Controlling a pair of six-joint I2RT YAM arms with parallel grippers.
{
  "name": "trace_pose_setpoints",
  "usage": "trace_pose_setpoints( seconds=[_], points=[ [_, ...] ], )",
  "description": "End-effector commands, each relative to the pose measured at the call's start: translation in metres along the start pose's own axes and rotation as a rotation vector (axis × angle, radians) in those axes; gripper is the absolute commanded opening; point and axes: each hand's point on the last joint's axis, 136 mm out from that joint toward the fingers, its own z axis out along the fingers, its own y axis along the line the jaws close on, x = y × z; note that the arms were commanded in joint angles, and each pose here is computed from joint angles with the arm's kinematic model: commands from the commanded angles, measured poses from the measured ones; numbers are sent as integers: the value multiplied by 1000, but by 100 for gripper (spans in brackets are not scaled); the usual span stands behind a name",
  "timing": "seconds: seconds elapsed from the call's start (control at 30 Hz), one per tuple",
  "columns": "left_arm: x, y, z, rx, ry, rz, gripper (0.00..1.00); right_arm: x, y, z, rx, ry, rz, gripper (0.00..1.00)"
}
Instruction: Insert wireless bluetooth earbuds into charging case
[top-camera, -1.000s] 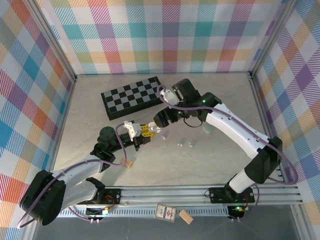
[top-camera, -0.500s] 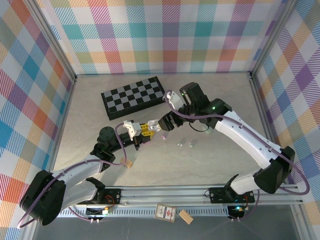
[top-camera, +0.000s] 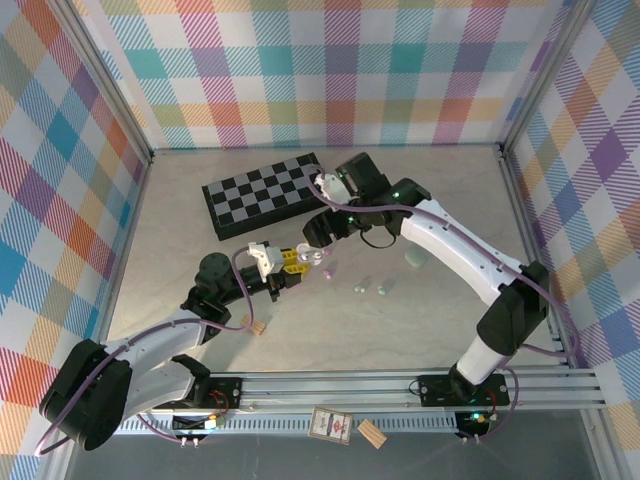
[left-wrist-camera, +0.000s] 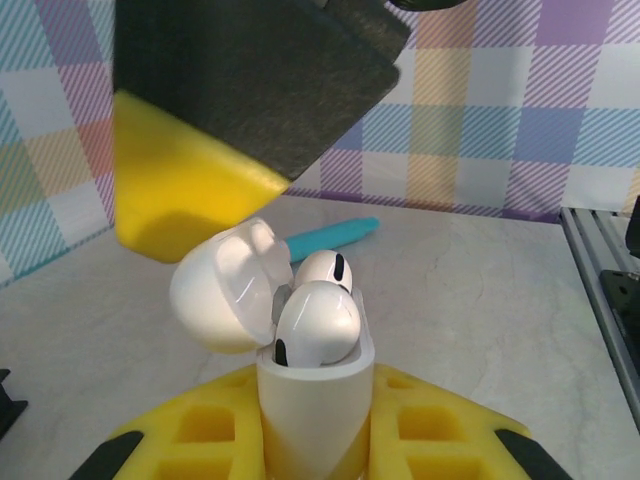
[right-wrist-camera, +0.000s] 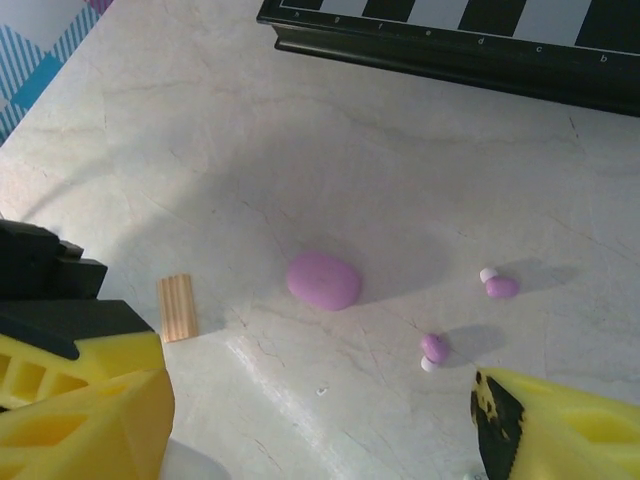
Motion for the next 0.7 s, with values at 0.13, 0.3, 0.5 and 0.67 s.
trace_pose_setpoints(
  seconds=[0.13,0.3,0.5,0.67],
  points=[
    [-25,8,1,-36,-62,61,4,29,20,-23,-86,-2,-111,80],
    [-22,7,2,-21,-50,61,4,18,30,-37,-106,-156,-261,81],
    [-22,-2,2,40,-37,70,4,43,63,-40,-190,-348,-794,89],
    [-25,-7,1,70,-17,82,4,53,62,-32,-193,-315,-991,90]
  ],
)
